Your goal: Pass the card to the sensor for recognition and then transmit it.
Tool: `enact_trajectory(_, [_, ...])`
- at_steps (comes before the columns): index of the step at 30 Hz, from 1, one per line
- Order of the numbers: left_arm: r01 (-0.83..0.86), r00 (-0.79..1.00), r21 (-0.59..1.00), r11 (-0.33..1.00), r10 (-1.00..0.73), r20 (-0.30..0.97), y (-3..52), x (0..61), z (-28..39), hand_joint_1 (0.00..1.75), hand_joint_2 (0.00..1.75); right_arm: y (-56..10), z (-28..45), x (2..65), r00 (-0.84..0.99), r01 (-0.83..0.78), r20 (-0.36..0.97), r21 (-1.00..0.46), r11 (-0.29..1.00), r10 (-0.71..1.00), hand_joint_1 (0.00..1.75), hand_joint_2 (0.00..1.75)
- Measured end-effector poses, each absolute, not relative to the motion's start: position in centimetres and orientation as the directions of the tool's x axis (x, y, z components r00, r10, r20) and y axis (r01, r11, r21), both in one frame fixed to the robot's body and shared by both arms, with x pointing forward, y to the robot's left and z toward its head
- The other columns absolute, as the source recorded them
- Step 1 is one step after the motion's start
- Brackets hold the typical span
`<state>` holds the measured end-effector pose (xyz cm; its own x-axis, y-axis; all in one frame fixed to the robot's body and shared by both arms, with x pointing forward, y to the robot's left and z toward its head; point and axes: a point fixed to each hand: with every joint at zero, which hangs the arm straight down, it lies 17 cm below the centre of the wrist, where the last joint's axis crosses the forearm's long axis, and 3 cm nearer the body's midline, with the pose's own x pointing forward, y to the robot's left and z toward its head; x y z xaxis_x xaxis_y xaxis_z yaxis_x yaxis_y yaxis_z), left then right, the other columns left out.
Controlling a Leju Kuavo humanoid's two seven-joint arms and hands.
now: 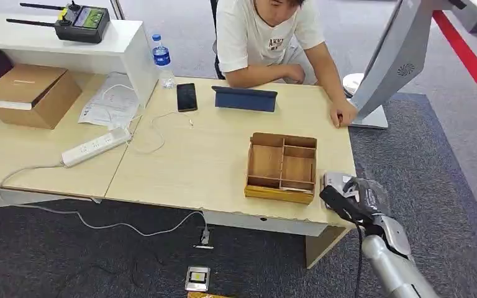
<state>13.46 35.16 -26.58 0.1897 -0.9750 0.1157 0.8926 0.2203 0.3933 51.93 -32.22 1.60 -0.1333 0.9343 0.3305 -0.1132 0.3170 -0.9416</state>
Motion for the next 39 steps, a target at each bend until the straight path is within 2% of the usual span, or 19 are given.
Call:
enact_trajectory(17, [0.892, 0.179, 0.399, 0.212, -0.976, 0.121, 35.1, 13.6, -26.5, 0.00, 0.00, -31.6, -0.1, 51.1, -0.116, -0.169, 0.335, -0.934, 0.314, 0.935, 1.75, 1.75])
enact_trajectory(28, [0.894, 0.172, 0.398, 0.207, -0.978, 0.120, 35.0, 13.6, -26.5, 0.00, 0.00, -31.1, 1.3, 51.8, -0.133, -0.125, 0.338, -0.938, 0.322, 0.932, 1.75, 1.75])
enact_trajectory(33, [0.895, 0.167, 0.398, 0.202, -0.979, 0.120, 35.0, 13.6, -26.5, 0.00, 0.00, -30.3, 6.1, 54.8, -0.169, -0.037, 0.346, -0.938, 0.345, 0.923, 1.75, 1.75])
enact_trajectory(39, [0.898, 0.156, 0.396, 0.193, -0.980, 0.124, 34.9, 13.5, -26.5, 0.00, 0.00, -30.7, 15.2, 59.1, -0.215, 0.140, 0.353, -0.912, 0.387, 0.910, 1.75, 1.75])
